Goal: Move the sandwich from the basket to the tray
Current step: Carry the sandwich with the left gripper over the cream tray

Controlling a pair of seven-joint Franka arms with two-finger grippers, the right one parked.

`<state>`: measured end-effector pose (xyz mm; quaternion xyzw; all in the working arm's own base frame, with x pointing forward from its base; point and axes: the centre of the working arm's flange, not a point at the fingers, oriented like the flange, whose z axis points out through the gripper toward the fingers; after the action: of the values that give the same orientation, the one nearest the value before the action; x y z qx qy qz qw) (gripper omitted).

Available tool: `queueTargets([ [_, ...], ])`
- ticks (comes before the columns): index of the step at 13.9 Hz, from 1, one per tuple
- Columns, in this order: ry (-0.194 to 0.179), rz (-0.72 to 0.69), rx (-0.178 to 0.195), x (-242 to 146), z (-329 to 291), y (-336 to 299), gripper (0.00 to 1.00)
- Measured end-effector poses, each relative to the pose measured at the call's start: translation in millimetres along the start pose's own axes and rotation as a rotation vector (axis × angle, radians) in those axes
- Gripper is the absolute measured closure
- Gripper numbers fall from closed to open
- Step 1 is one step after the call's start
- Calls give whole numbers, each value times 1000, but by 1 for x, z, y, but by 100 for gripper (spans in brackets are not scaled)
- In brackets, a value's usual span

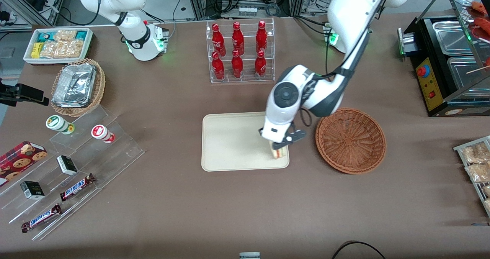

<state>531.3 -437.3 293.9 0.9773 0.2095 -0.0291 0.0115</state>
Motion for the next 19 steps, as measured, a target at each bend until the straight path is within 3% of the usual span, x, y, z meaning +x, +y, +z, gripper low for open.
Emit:
queueTargets([
  [4, -13, 28, 0, -46, 26, 46, 81],
  [8, -36, 82, 68, -79, 39, 79, 81],
  [12, -8, 107, 104, -77, 54, 92, 81],
  [16, 30, 92, 102, -59, 49, 91, 81],
  [19, 34, 85, 105, -56, 51, 90, 81],
])
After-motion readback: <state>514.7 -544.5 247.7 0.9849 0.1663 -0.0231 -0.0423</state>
